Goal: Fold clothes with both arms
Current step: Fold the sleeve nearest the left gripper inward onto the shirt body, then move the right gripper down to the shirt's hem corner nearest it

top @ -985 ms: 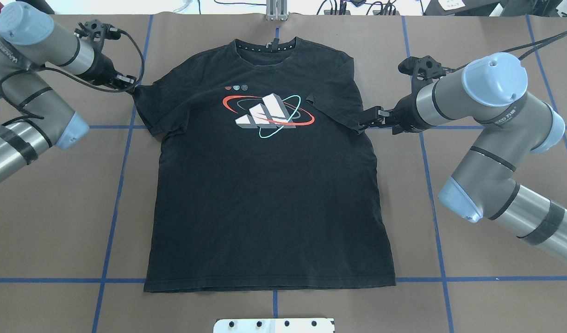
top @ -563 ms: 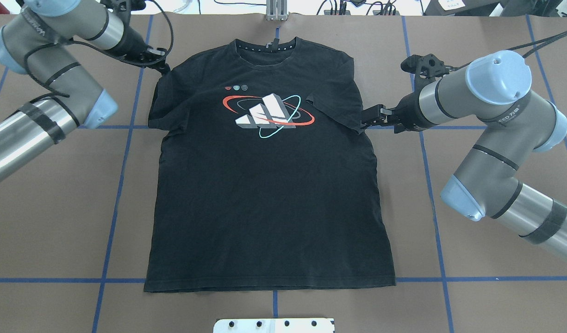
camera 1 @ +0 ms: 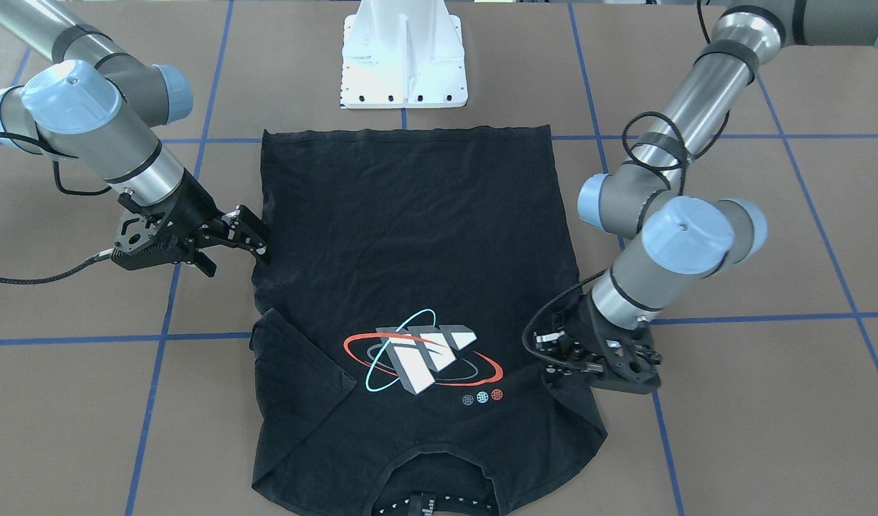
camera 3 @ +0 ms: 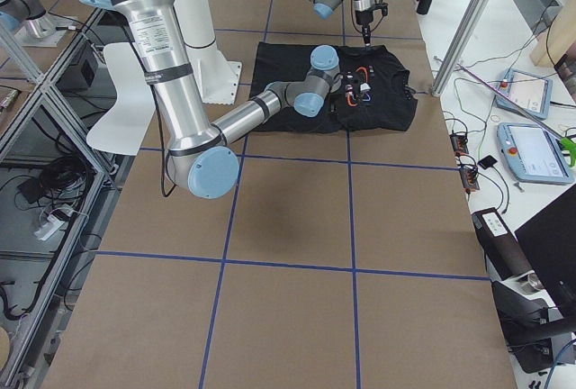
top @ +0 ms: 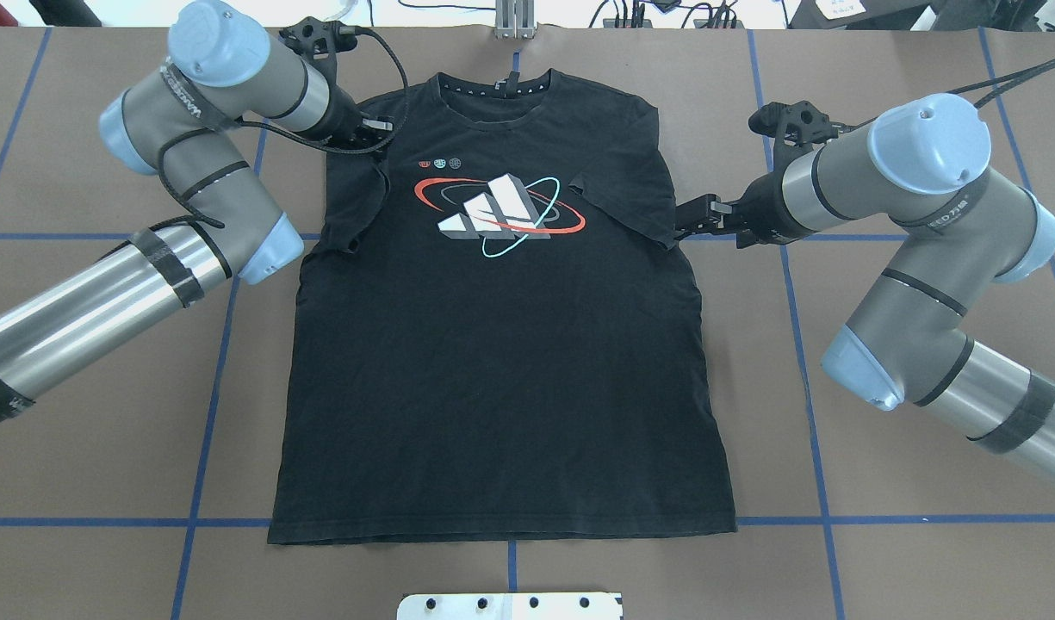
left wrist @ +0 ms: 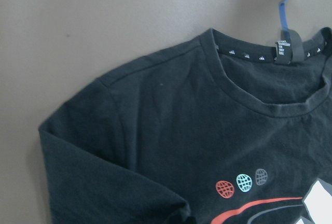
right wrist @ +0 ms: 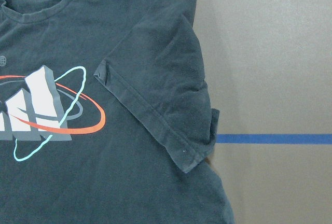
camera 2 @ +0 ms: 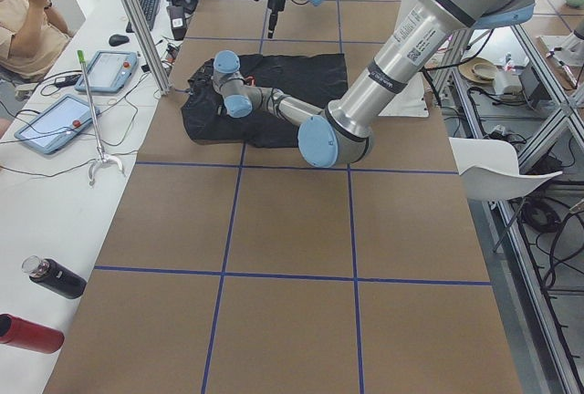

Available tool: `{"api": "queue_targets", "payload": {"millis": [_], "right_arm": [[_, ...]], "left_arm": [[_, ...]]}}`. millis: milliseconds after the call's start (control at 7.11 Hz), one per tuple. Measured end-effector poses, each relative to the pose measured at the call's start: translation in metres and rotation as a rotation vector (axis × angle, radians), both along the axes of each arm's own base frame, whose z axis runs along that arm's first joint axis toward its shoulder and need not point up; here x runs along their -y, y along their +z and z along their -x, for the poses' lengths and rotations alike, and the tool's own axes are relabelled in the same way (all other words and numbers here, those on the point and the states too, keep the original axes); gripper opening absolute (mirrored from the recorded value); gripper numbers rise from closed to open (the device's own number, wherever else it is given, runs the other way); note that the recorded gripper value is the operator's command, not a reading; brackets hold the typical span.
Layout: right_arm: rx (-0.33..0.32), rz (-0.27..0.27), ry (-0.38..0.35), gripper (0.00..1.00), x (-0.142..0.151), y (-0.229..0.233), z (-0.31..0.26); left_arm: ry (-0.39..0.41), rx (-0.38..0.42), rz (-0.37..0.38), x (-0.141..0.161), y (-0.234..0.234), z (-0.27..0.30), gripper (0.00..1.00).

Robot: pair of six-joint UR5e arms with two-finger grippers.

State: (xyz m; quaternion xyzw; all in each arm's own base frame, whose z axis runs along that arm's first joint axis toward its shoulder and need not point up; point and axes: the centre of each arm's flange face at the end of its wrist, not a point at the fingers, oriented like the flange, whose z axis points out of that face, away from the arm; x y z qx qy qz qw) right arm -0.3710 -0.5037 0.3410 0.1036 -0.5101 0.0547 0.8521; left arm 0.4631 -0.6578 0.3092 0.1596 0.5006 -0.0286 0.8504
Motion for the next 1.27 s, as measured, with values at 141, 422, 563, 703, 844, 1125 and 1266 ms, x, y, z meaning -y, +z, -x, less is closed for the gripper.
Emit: {"api": "queue_targets", "payload": {"millis": [141,422,563,703,844,1125,1266], "right_arm": [[-0.001,0.000,0.001,1.00,0.000,0.000,0.000],[-0.001,0.001,0.006,1.00,0.001,0.000,-0.001],[-0.005,0.011,0.010,1.00,0.003,-0.003,-0.001],[-0.014,0.040,0.020,1.00,0.004,-0.012,0.000],[-0.014,0.104,0.043,1.00,-0.002,-0.026,0.001],[0.028,0.351,0.143,0.99,-0.051,-0.042,0.025],[0.035,0.444,0.202,0.98,-0.099,-0.039,0.045]], "left_arm": [[-0.006,0.004,-0.004,-0.003,-0.001,-0.006,0.48],[-0.005,0.000,-0.013,-0.008,-0.005,-0.010,1.00],[-0.002,-0.016,-0.027,-0.014,-0.012,-0.005,1.00],[0.002,-0.039,-0.048,-0.029,-0.018,0.006,1.00],[0.008,-0.053,-0.059,-0.052,-0.022,0.025,1.00],[0.042,-0.059,-0.042,-0.097,-0.036,0.060,1.00],[0.060,-0.069,-0.040,-0.119,-0.035,0.077,1.00]]}}
